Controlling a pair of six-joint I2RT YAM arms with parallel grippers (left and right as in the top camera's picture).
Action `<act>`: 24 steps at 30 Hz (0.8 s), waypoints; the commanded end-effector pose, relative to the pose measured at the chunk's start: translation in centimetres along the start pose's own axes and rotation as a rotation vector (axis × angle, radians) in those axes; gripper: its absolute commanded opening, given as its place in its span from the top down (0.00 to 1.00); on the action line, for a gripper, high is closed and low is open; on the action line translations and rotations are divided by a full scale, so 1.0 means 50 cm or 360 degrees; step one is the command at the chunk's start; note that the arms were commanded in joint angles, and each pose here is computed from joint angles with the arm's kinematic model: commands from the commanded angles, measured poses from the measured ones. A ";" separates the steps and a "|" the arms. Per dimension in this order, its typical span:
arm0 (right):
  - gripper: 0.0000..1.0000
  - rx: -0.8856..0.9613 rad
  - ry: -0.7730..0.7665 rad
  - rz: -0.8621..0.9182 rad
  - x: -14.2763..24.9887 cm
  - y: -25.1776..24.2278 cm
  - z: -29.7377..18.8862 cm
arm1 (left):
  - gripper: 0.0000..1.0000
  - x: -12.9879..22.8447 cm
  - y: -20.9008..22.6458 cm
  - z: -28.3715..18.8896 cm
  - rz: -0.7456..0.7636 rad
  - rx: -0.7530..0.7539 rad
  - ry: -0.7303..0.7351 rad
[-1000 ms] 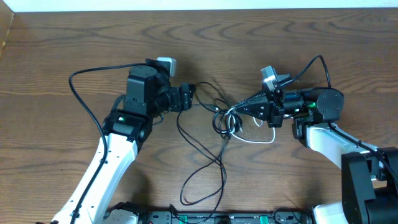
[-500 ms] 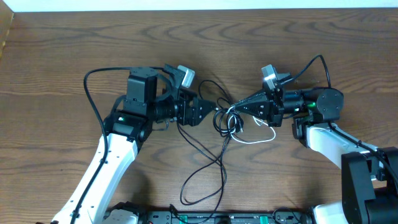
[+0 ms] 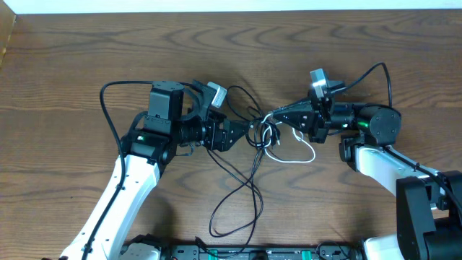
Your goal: Untangle cables
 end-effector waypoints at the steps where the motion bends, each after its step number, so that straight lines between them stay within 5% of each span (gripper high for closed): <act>1: 0.99 0.0052 -0.0118 -0.0081 -0.030 0.001 0.004 | 0.18 -0.017 -0.001 -0.003 0.0059 -0.0035 -0.0024; 17: 0.99 0.0095 -0.0304 -0.0034 -0.058 -0.001 0.043 | 0.19 -0.008 0.001 0.032 0.0108 -0.0095 0.0021; 22: 0.99 0.0120 -0.0351 -0.0017 -0.066 -0.005 0.044 | 0.36 -0.003 0.019 0.053 0.0102 -0.0099 0.0054; 24: 0.99 0.0118 -0.0348 -0.0017 -0.066 -0.004 0.044 | 0.63 0.004 0.029 0.063 0.0133 -0.0103 0.0083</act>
Point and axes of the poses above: each gripper's point midway between its finger pads, its own z axis out along the fingers, its own y axis along the line the jaws close on, x = y × z, the point moved 2 cm from there along -z, back along the fingers, and after that the axes turned 3 degrees about -z, right-handed, at the moved point
